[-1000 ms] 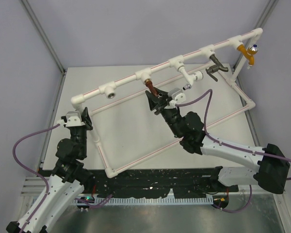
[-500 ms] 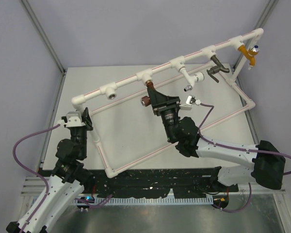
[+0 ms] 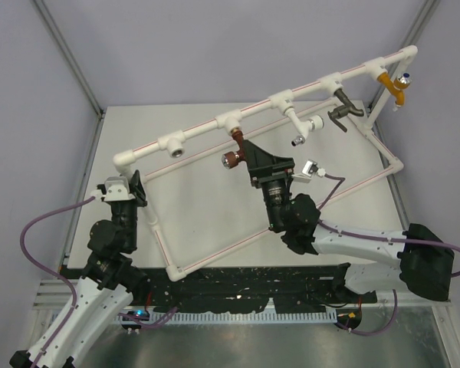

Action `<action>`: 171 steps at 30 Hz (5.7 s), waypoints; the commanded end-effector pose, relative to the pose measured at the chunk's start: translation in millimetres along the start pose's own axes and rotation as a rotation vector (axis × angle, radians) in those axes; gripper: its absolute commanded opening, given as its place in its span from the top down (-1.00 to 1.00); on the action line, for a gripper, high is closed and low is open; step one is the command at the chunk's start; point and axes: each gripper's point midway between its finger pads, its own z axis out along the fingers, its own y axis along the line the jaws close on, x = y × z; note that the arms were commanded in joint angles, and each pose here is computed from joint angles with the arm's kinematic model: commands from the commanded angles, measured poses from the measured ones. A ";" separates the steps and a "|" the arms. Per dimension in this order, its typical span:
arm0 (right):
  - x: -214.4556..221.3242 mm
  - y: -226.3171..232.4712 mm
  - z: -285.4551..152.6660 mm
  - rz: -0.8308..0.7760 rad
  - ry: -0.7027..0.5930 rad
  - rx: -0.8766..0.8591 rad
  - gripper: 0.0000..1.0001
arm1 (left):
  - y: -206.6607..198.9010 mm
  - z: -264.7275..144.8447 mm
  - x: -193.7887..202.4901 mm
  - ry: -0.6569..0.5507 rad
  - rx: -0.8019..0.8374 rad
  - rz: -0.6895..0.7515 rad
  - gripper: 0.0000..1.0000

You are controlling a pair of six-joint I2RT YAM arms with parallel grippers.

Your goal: Install the water faucets

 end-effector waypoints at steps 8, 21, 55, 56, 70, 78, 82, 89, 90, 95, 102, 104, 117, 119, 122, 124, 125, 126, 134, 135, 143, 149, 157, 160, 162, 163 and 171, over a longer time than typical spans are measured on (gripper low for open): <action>-56.6 32.3 -39.8 -0.487 -0.042 -0.238 -0.87 | -7.7 0.3 -3.4 -0.009 0.043 0.003 1.00; -57.8 44.1 -69.5 -2.006 0.295 -0.694 -0.91 | -9.5 0.9 -2.0 -0.005 0.050 0.006 1.00; 10.3 13.9 17.5 -2.659 0.180 -0.674 -0.07 | -17.0 2.7 4.6 0.015 0.077 0.007 1.00; 14.0 11.2 17.6 -2.633 0.187 -0.672 0.10 | -17.8 2.6 4.6 0.015 0.080 0.007 1.00; -6.8 38.6 12.6 -1.017 0.021 -0.247 0.89 | -21.1 3.2 8.4 0.024 0.088 0.007 1.00; -29.5 29.6 12.4 -0.116 -0.103 -0.034 0.89 | -25.1 3.3 11.3 0.033 0.101 0.010 1.00; -31.2 13.2 15.8 0.228 -0.132 0.066 0.87 | -25.4 2.9 10.5 0.032 0.102 0.009 1.00; -44.0 9.4 18.2 0.294 -0.194 0.058 0.22 | -25.9 3.1 11.3 0.034 0.103 0.013 1.00; -46.7 11.8 17.1 0.287 -0.199 0.035 0.15 | -25.6 3.0 12.1 0.036 0.102 0.015 1.00; -53.8 27.8 12.1 0.038 -0.198 -0.075 -0.50 | -25.1 3.2 12.5 0.037 0.099 0.016 1.00; -65.0 37.2 -4.7 -0.121 -0.200 -0.182 -0.81 | -26.5 4.2 14.2 0.044 0.101 0.021 1.00; -68.8 31.9 -9.0 -0.208 -0.198 -0.176 -0.83 | -27.0 4.2 14.5 0.045 0.103 0.022 1.00; -78.4 24.4 -52.0 -1.161 -0.095 -0.398 -0.89 | -29.3 5.4 19.2 0.060 0.109 0.031 1.00; -70.5 23.5 -56.9 -1.386 -0.038 -0.475 -0.93 | -29.0 5.5 19.2 0.061 0.107 0.031 1.00; -61.2 24.2 -61.9 -1.750 0.024 -0.610 -0.96 | -30.0 5.9 19.6 0.063 0.111 0.032 1.00; -56.0 22.0 -63.3 -1.929 0.080 -0.675 -0.99 | -30.8 6.0 21.4 0.068 0.114 0.034 1.00; -55.9 25.2 -62.3 -2.000 0.081 -0.699 -0.99 | -31.0 6.1 21.8 0.069 0.115 0.035 1.00; -54.6 25.3 -62.1 -2.048 0.081 -0.720 -0.99 | -31.5 6.1 21.8 0.070 0.116 0.035 1.00; -38.9 36.4 -43.3 -2.408 0.133 -0.841 -0.96 | -31.5 6.4 23.5 0.076 0.114 0.037 1.00; -34.4 32.3 -40.2 -2.453 0.148 -0.852 -0.96 | -31.9 6.5 23.8 0.077 0.116 0.038 1.00; -18.6 33.3 -15.2 -2.581 0.119 -0.830 -0.79 | -31.8 6.3 23.0 0.074 0.117 0.036 1.00; -8.9 23.7 -1.0 -2.614 0.141 -0.799 -0.46 | -32.3 5.8 22.1 0.071 0.119 0.034 1.00; -6.9 20.9 11.5 -2.544 0.129 -0.734 0.32 | -32.4 5.5 20.9 0.067 0.120 0.031 1.00; 0.2 23.8 10.6 -2.347 0.145 -0.722 0.71 | -32.3 5.4 20.5 0.066 0.120 0.030 1.00; 5.2 28.3 9.9 -2.153 0.158 -0.694 0.86 | -32.8 5.3 20.5 0.066 0.122 0.029 1.00; 6.7 32.2 10.1 -2.017 0.155 -0.663 0.89 | -32.7 5.3 20.5 0.066 0.122 0.030 1.00; -27.2 58.1 12.3 -0.780 -0.004 -0.305 0.90 | -31.9 5.3 20.2 0.065 0.118 0.030 1.00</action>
